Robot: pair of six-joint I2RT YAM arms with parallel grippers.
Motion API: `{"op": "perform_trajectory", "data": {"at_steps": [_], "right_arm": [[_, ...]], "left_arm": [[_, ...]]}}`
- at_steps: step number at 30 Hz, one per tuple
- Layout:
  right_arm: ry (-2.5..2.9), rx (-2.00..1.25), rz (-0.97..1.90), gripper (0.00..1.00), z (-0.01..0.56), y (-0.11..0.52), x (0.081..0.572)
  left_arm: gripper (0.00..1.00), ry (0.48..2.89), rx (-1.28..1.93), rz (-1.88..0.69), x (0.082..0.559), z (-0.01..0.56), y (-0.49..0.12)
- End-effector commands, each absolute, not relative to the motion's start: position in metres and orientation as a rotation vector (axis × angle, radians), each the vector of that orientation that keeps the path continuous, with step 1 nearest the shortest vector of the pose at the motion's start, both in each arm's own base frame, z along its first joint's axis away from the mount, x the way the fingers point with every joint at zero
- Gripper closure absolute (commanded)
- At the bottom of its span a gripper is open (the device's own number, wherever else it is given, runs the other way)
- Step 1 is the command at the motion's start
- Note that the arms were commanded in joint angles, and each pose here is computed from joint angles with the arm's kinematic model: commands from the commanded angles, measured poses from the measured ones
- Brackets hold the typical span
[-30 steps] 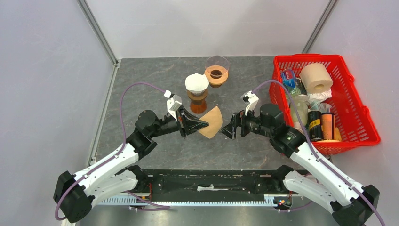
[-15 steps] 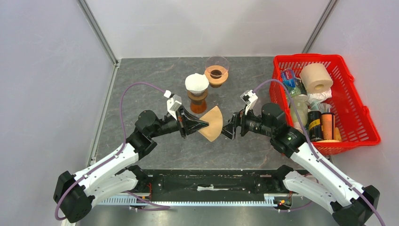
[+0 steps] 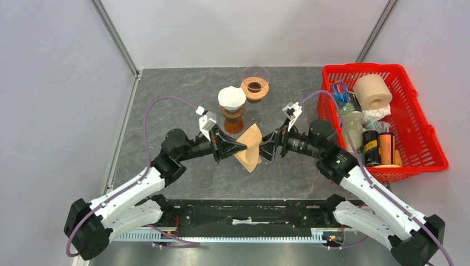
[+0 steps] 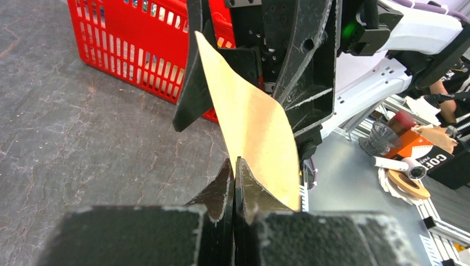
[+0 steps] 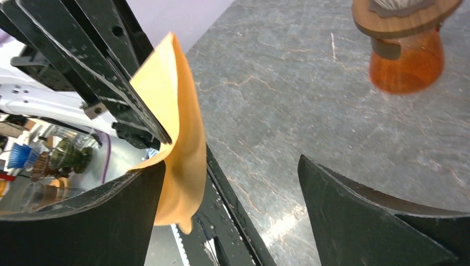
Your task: Place the coffee filter in the dripper
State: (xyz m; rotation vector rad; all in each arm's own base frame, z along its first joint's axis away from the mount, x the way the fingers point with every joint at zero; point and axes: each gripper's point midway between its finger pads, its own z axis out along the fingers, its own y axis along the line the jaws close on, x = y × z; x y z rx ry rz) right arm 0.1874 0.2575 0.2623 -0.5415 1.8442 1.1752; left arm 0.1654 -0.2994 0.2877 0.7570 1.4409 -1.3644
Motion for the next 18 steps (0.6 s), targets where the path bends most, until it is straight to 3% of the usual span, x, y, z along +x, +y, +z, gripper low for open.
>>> {"op": "perform_trajectory", "data": {"at_steps": [1, 7, 18], "right_arm": [[1.727, -0.541, 1.299, 0.03, 0.289, 0.273, 0.189], [1.753, -0.526, 1.346, 0.11, 0.282, 0.281, 0.192], [1.750, -0.502, 1.396, 0.39, 0.284, 0.282, 0.188]], "left_arm": [[0.98, 1.384, 0.781, -1.403, 0.158, 0.299, -0.301], [0.98, 1.357, 0.781, -1.407, 0.156, 0.302, -0.300], [0.98, 1.303, 0.742, -1.401, 0.154, 0.310, -0.293]]}}
